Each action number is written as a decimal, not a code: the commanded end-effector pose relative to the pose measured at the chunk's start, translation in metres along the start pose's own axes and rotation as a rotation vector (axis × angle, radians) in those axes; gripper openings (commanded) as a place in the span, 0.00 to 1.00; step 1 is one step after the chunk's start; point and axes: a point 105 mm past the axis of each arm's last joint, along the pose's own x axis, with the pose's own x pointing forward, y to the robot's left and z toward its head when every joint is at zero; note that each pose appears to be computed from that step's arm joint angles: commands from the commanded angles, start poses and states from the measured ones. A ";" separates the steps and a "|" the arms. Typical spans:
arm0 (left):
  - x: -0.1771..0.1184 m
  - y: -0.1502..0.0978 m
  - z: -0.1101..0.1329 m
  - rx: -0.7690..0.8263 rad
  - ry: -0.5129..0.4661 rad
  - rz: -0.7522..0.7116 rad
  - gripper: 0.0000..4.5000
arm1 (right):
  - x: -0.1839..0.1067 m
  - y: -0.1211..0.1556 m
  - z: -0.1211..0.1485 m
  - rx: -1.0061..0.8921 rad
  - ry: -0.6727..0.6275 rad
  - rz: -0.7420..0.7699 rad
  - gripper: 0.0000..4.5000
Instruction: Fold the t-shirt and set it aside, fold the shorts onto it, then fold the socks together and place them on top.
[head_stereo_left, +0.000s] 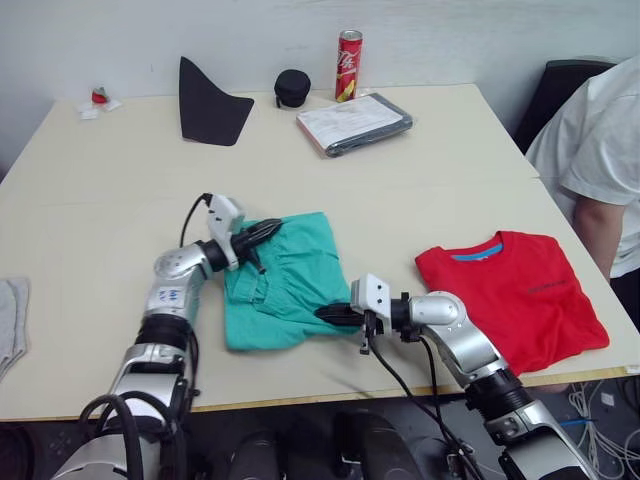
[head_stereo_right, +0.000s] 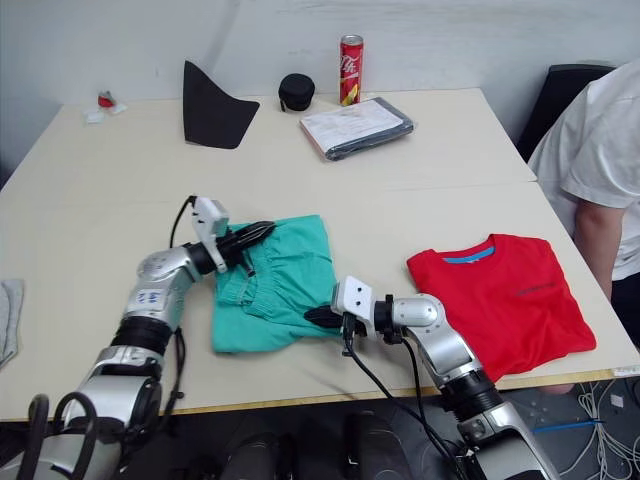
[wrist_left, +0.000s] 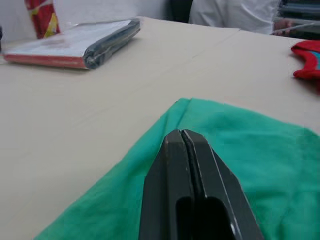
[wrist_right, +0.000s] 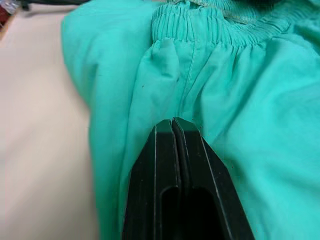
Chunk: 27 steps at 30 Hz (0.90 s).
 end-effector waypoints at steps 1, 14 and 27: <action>-0.005 -0.026 0.006 0.049 -0.024 -0.121 0.00 | 0.003 -0.033 0.037 -0.021 -0.114 -0.095 0.01; -0.044 -0.026 -0.064 -0.011 0.174 0.085 0.00 | -0.016 -0.110 -0.009 0.043 -0.061 -0.574 0.01; -0.055 -0.031 -0.015 0.045 0.014 -0.071 0.00 | -0.052 -0.061 0.007 0.694 0.101 -0.196 0.52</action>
